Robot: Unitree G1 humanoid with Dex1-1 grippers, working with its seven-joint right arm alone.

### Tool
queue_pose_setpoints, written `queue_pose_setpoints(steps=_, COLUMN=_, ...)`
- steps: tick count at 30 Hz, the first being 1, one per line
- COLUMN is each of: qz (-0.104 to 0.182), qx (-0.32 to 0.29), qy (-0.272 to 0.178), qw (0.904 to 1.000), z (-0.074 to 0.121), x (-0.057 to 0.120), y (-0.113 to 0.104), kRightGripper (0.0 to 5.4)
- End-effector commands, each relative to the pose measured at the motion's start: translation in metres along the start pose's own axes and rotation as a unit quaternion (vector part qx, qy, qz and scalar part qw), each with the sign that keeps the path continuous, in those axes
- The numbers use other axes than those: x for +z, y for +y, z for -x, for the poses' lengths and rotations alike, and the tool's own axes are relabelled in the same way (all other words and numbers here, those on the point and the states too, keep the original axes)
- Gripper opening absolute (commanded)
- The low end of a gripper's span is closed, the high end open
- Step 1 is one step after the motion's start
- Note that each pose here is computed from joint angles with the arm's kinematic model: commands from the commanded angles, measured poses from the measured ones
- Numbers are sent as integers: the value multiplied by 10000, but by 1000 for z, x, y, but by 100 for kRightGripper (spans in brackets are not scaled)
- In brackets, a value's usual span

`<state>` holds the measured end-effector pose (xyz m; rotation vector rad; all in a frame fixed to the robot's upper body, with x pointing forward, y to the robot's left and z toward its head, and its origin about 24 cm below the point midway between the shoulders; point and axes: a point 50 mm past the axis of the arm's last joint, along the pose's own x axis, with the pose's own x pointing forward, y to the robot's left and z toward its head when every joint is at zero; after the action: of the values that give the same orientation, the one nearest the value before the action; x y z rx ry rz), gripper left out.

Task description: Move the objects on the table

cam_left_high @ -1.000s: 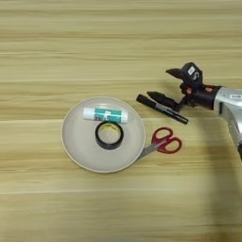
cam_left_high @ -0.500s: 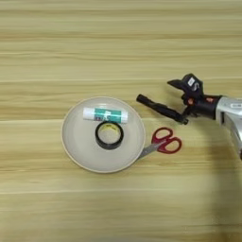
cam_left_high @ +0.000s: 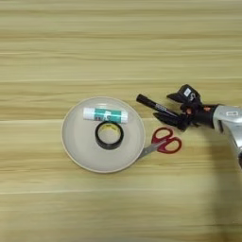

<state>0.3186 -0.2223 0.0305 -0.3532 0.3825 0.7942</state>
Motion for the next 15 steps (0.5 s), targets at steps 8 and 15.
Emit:
queue_pose_setpoints(steps=8, qz=365, qx=-204, qy=-249, qw=9988, z=1, x=32, y=-18, kRightGripper=303)
queue_pose_setpoints(steps=15, qz=227, qx=-41, qy=-155, qw=9996, z=0, x=29, y=-16, kRightGripper=237)
